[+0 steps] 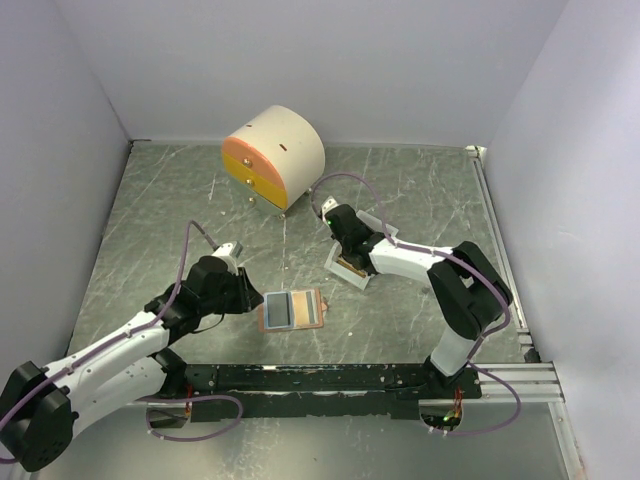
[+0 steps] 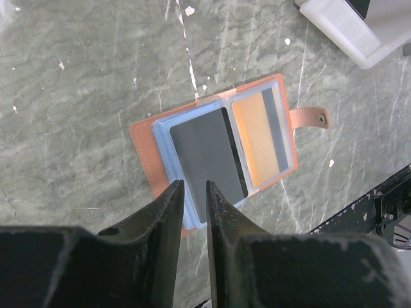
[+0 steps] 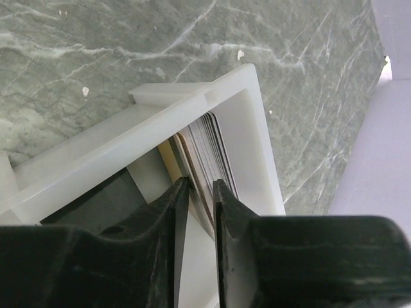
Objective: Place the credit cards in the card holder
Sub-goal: Pick up the credit card from the storage box.
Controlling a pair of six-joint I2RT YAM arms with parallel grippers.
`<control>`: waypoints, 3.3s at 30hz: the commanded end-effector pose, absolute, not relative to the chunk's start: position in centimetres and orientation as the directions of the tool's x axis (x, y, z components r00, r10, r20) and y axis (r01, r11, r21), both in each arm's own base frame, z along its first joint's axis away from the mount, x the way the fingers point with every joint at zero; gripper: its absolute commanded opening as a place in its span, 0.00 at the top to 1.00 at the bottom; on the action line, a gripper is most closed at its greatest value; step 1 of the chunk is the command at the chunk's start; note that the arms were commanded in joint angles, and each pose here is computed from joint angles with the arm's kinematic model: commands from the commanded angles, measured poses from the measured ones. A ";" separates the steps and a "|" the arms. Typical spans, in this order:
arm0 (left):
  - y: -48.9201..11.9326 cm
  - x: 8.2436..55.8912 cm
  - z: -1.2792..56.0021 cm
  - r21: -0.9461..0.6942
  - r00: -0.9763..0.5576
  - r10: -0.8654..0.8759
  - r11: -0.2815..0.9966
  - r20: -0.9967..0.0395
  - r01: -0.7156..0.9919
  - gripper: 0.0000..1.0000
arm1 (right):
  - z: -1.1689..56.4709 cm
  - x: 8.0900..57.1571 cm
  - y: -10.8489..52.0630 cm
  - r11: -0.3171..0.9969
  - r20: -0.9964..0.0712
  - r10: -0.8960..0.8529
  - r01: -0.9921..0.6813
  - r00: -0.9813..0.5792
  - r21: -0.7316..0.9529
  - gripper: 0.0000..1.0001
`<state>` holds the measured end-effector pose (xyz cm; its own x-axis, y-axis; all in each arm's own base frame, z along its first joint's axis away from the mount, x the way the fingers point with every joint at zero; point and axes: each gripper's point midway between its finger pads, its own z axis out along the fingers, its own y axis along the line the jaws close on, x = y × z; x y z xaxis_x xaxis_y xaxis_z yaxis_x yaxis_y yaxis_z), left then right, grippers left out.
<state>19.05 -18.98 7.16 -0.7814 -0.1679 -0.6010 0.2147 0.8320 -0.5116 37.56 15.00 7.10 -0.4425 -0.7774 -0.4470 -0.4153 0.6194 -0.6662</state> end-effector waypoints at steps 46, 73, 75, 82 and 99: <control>-24.2 18.0 19.8 -0.809 -0.780 -0.354 0.499 -0.516 0.309 0.53 | 22.6 28.3 24.5 0.861 -0.831 -0.031 -0.437 -0.555 0.260 1.00; -25.7 17.5 26.3 -0.868 -0.740 -0.456 0.240 -0.495 0.434 0.57 | 27.0 17.0 31.1 0.165 -0.554 0.300 -0.530 -0.776 0.832 1.00; -25.7 17.5 26.1 -0.870 -0.743 -0.453 0.239 -0.493 0.432 0.72 | 26.6 17.0 31.2 0.172 -0.552 0.296 -0.525 -0.779 0.833 1.00; -25.6 17.7 24.3 -0.877 -0.756 -0.446 0.278 -0.480 0.393 0.93 | 24.4 17.9 30.9 0.269 -0.551 0.284 -0.487 -0.784 0.831 0.88; -22.7 20.0 13.9 -0.741 -0.811 -0.391 0.667 -0.435 0.075 0.93 | 17.0 20.6 27.7 0.650 -0.591 0.210 -0.341 -0.779 0.680 0.48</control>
<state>19.51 -23.78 15.80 -0.8071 -0.4021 -0.4324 0.1441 0.5759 -0.8047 19.78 28.87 19.47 -0.7807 0.2688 -0.5642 -0.3794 0.5135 0.7696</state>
